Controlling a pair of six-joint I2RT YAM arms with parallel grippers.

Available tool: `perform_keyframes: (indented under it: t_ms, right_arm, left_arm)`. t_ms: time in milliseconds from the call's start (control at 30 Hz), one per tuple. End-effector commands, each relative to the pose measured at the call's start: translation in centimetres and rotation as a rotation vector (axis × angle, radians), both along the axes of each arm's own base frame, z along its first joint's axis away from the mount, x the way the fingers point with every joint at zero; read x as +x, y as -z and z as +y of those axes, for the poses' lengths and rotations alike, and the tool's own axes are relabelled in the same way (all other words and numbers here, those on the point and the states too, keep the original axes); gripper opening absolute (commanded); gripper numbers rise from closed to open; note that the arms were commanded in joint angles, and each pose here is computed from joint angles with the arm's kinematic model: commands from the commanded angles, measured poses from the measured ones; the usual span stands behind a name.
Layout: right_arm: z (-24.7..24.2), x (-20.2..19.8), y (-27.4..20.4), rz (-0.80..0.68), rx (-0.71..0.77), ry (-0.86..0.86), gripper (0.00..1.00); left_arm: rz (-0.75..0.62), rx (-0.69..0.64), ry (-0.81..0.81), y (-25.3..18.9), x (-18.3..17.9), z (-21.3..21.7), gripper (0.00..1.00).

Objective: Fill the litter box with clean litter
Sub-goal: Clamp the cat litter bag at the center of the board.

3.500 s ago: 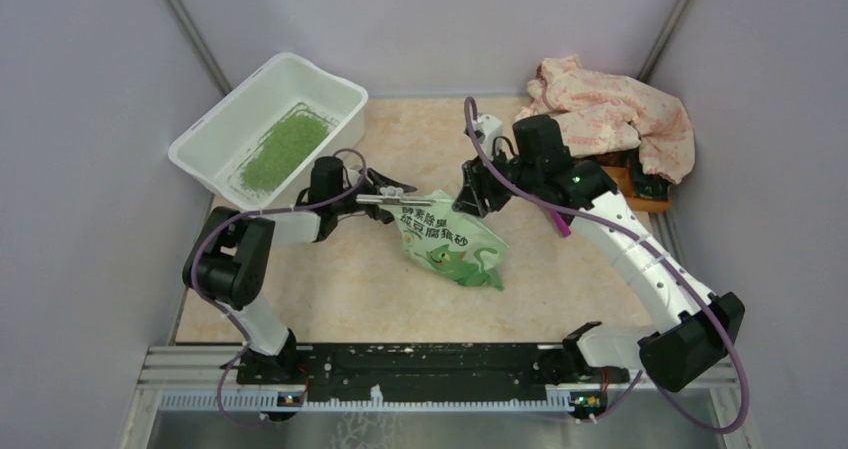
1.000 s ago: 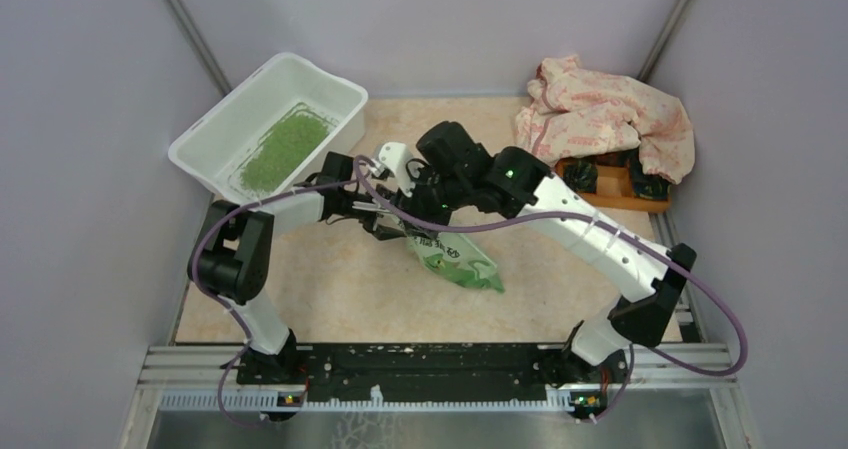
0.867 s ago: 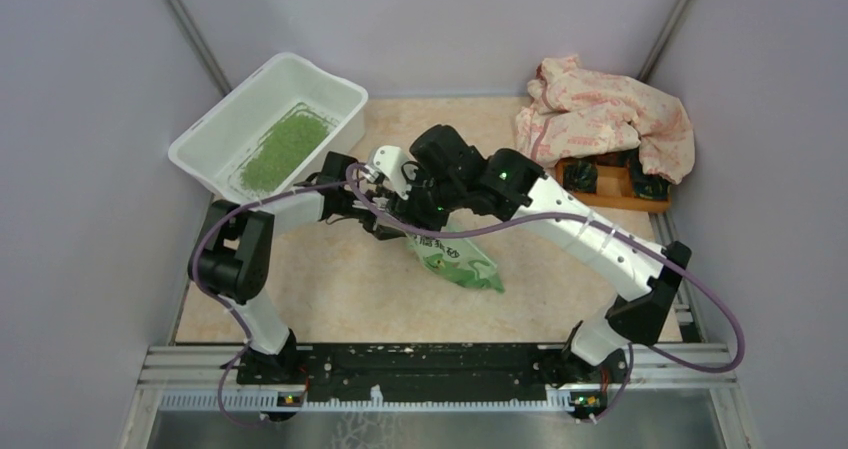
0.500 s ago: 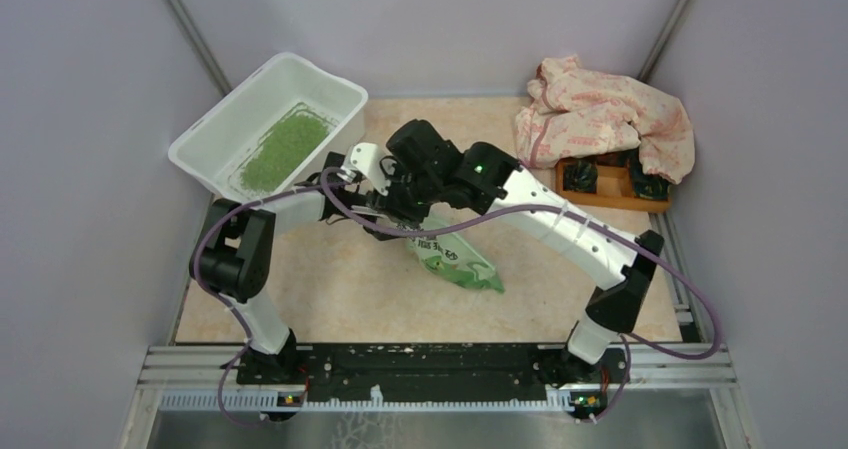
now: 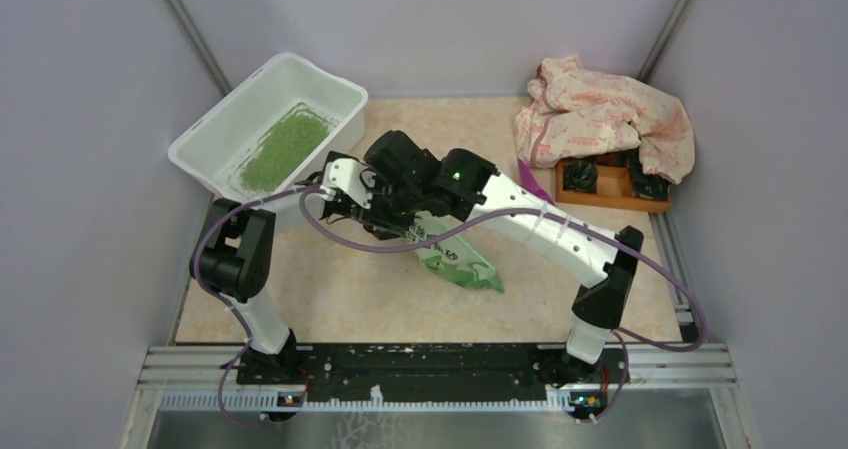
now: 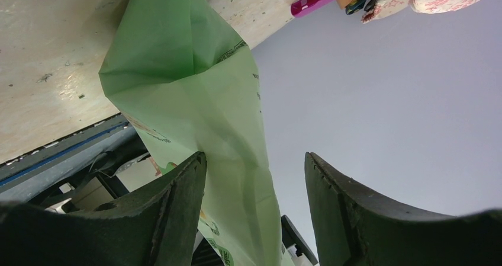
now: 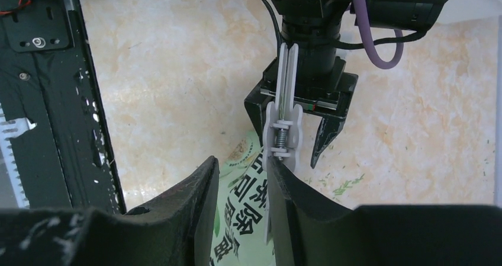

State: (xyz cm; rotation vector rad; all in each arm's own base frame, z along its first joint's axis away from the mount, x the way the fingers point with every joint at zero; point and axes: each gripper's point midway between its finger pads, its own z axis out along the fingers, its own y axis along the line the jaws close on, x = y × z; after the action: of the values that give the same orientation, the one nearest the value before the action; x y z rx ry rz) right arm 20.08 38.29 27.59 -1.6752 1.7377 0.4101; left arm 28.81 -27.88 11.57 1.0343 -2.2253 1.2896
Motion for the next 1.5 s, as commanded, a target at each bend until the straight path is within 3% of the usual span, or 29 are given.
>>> perform_keyframes:
  t_ms: [0, 533, 967, 1100, 1267, 1467]
  right_arm:
    - [1.4, 0.5, -1.4, -0.044, 0.036, -0.015, 0.35]
    - [2.7, 1.9, -0.3, -0.075, 0.01, 0.003, 0.26]
    - [2.7, 2.0, 0.4, -0.07, -0.007, 0.006, 0.02]
    - [2.5, 1.9, 0.5, -0.066, -0.011, 0.003, 0.07]
    - [2.3, 2.1, 0.8, -0.07, -0.022, 0.012, 0.0]
    - [2.4, 2.0, 0.1, -0.056, -0.008, 0.022, 0.0]
  left_arm:
    - [-0.018, -0.027, 0.025, -0.9, 0.2, -0.5, 0.67]
    - [-0.021, -0.031, 0.031, -1.0, 0.0, -0.6, 0.67]
    - [-0.023, -0.036, 0.034, -1.1, 0.0, -0.6, 0.66]
    - [-0.023, -0.036, 0.033, -1.0, 0.0, -0.6, 0.66]
    - [-0.022, -0.036, 0.031, -1.0, 0.0, -0.6, 0.66]
    - [-0.023, -0.036, 0.03, -1.0, 0.0, -0.6, 0.66]
